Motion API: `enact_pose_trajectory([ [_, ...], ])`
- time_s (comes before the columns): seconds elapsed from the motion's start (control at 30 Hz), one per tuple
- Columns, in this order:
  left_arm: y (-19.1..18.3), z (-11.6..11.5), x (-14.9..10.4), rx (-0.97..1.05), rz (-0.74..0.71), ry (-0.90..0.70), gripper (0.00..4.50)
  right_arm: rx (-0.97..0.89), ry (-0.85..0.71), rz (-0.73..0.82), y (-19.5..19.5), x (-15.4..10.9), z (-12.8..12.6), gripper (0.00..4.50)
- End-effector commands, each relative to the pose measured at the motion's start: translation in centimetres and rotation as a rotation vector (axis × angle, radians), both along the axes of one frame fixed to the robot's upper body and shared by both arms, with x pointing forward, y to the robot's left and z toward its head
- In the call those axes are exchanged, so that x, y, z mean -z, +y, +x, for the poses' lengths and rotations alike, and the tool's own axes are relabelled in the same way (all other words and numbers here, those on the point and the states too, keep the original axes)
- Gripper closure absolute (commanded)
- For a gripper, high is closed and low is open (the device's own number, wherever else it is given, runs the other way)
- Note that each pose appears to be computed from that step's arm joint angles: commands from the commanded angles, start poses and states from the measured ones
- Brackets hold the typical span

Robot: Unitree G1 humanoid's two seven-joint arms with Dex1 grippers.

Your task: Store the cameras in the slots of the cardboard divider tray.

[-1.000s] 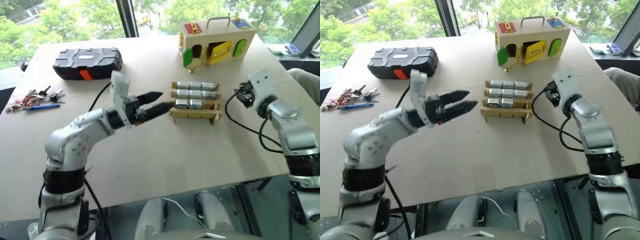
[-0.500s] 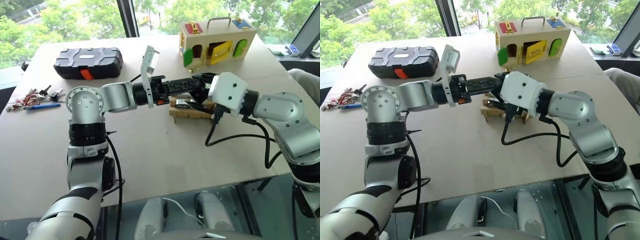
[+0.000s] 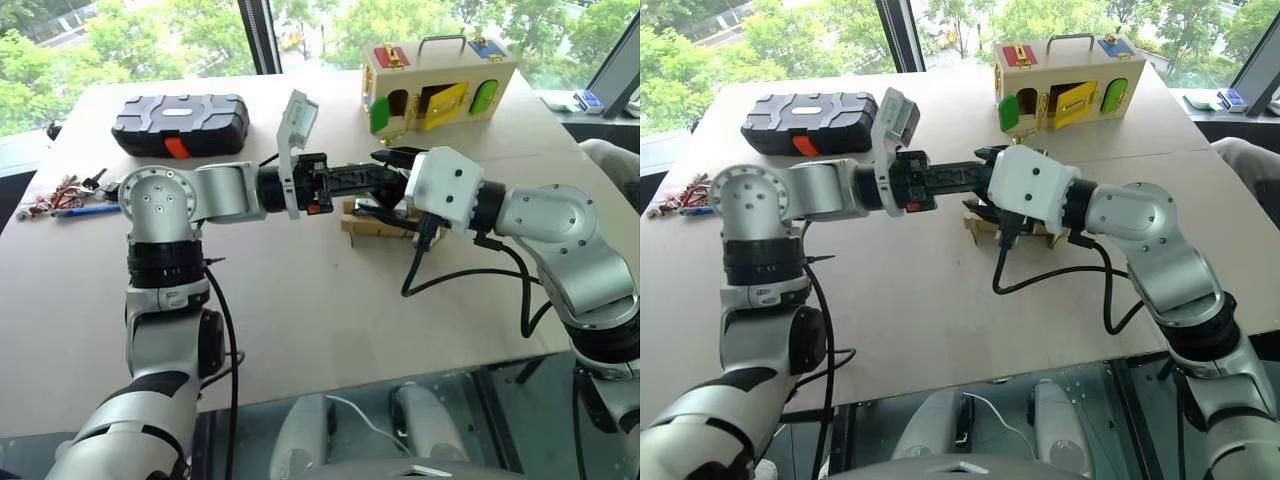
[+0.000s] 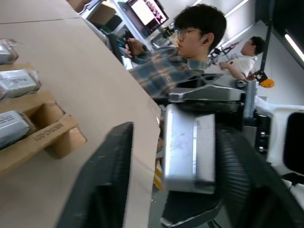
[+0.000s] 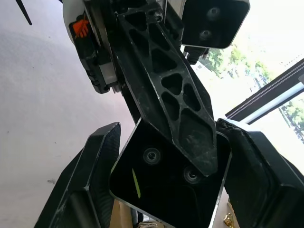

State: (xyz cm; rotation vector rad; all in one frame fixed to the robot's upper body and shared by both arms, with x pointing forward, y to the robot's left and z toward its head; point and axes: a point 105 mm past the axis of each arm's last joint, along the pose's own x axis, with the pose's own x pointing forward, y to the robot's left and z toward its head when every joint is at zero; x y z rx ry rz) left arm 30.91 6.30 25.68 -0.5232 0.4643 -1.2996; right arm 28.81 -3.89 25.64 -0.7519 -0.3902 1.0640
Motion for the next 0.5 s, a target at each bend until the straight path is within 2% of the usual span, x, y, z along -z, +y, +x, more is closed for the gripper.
enact_pose_trajectory([
  [0.03, 0.2, -0.3, -0.7, 0.026, -0.038, 0.001, 3.75, -0.063, -0.066, 0.033, 0.7, -2.1, -1.3, 2.00],
  [0.13, 0.3, 0.1, -1.1, 0.019, -0.054, 0.011, 3.75, -0.043, -0.050, 0.056, 0.4, -2.2, -1.0, 0.47],
  [0.17, 0.3, 0.3, -1.2, 0.015, -0.056, 0.012, 3.75, -0.013, -0.043, 0.064, 0.0, -2.1, -0.8, 0.12],
  [0.23, 0.4, 0.7, -1.4, -0.004, -0.045, -0.008, 3.75, 0.049, 0.001, 0.080, -1.3, -1.5, -0.3, 0.03],
  [0.33, -0.1, 1.5, -1.9, -0.020, -0.034, -0.064, 3.75, 0.182, 0.099, 0.097, -5.4, 0.3, 0.0, 0.03],
  [0.43, -2.0, 2.9, -1.8, -0.013, 0.062, -0.239, 3.75, 0.267, 0.218, 0.172, -10.2, 1.5, -1.2, 0.03],
  [0.5, -4.0, 3.5, -1.5, 0.073, 0.111, -0.347, 3.75, 0.308, 0.310, 0.174, -13.2, 2.5, -2.9, 0.03],
])
